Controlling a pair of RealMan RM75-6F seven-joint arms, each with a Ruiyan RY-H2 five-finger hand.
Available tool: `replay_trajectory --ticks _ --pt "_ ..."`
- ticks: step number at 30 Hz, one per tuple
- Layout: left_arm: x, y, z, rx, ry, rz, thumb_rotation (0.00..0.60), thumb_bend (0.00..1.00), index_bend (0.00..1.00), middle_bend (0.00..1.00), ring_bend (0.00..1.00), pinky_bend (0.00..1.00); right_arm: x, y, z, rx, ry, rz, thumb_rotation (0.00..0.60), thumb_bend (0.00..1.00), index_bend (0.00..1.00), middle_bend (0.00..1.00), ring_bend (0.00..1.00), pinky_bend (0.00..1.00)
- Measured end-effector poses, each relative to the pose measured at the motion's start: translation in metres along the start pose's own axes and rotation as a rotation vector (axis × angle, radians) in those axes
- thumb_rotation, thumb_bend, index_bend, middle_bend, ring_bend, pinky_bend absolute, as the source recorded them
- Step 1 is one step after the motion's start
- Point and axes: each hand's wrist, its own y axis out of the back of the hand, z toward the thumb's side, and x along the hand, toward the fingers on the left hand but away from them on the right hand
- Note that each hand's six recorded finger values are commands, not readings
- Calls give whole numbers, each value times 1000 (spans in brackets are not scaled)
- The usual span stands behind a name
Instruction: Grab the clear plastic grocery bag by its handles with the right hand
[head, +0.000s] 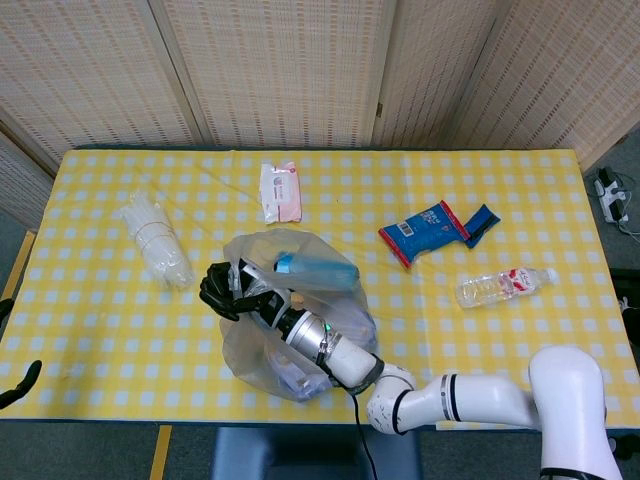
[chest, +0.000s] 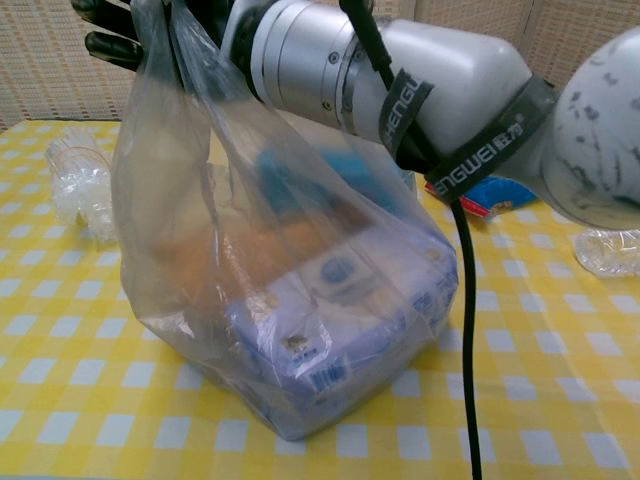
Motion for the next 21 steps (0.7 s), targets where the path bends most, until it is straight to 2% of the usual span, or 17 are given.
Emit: replay_trajectory --ticks 12,15,21 --pt "-2 -1 3 5 -9 -2 600 357 107 163 172 138 11 -17 26 -50 34 41 600 437 759 792 770 910" --pt "-2 -3 4 9 -9 -11 600 357 110 164 172 138 13 -28 45 -59 73 65 600 437 759 792 770 910" --pt "0 -8 6 16 -12 -30 600 357 111 165 174 139 19 -66 105 -78 186 149 600 437 759 792 771 911"
